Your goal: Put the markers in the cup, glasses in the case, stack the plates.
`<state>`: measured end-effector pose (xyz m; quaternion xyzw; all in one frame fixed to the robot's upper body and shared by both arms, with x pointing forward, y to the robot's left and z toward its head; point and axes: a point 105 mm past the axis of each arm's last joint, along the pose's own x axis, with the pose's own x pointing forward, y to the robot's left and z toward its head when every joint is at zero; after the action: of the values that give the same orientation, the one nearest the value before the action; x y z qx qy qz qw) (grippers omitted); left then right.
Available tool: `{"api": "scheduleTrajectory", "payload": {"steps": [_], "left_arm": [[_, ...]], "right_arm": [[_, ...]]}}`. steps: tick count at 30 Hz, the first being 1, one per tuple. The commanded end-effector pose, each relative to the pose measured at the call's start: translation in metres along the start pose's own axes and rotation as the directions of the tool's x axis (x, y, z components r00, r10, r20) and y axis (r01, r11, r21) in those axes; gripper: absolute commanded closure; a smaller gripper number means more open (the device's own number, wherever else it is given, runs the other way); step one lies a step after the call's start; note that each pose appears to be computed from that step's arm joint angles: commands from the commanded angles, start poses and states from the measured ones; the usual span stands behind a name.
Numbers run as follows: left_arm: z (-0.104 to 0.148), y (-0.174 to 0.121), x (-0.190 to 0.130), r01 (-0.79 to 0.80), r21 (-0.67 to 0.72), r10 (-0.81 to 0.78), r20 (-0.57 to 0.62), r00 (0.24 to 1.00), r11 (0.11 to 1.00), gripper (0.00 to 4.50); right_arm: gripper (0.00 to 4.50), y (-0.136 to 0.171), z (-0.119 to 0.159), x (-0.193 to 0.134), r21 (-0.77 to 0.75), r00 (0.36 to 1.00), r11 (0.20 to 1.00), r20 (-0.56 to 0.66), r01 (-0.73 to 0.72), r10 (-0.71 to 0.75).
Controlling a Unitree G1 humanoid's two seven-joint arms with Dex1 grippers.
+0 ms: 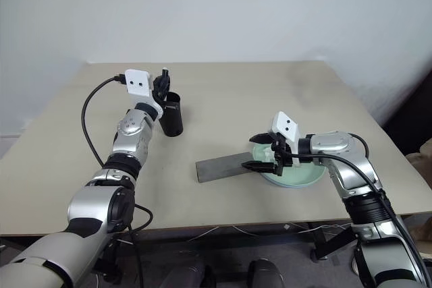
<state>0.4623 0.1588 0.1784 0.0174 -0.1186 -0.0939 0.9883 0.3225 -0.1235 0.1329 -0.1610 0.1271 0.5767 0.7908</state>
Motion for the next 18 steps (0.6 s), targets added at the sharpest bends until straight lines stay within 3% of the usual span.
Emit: {"api": "scheduleTrajectory", "payload": {"steps": [1,4,10,13,18], "left_arm": [[0.013,0.004,0.003,-0.009,0.021,0.008,0.041,0.999,1.0,2.35],[0.012,0.006,0.002,-0.011,0.019,0.01,0.039,0.999,1.0,1.37],[0.016,0.004,0.001,0.023,0.005,-0.023,0.048,0.999,1.0,1.37],[0.024,0.002,-0.002,0.095,0.008,-0.096,0.061,0.994,0.995,1.37],[0.039,0.008,-0.032,0.279,-0.015,-0.28,-0.023,0.96,0.96,1.37]], "right_arm": [[0.09,-0.003,0.012,-0.005,-0.042,0.999,0.999,0.029,0.019,-0.018],[0.09,-0.004,0.012,-0.005,-0.043,0.999,0.999,0.029,0.02,-0.019],[0.09,-0.005,0.013,-0.005,-0.044,0.999,0.999,0.03,0.022,-0.02],[0.09,-0.005,0.014,-0.006,-0.043,0.999,0.999,0.031,0.026,-0.024],[0.09,-0.005,0.011,-0.011,-0.035,0.999,0.998,0.031,0.044,-0.043]]}}
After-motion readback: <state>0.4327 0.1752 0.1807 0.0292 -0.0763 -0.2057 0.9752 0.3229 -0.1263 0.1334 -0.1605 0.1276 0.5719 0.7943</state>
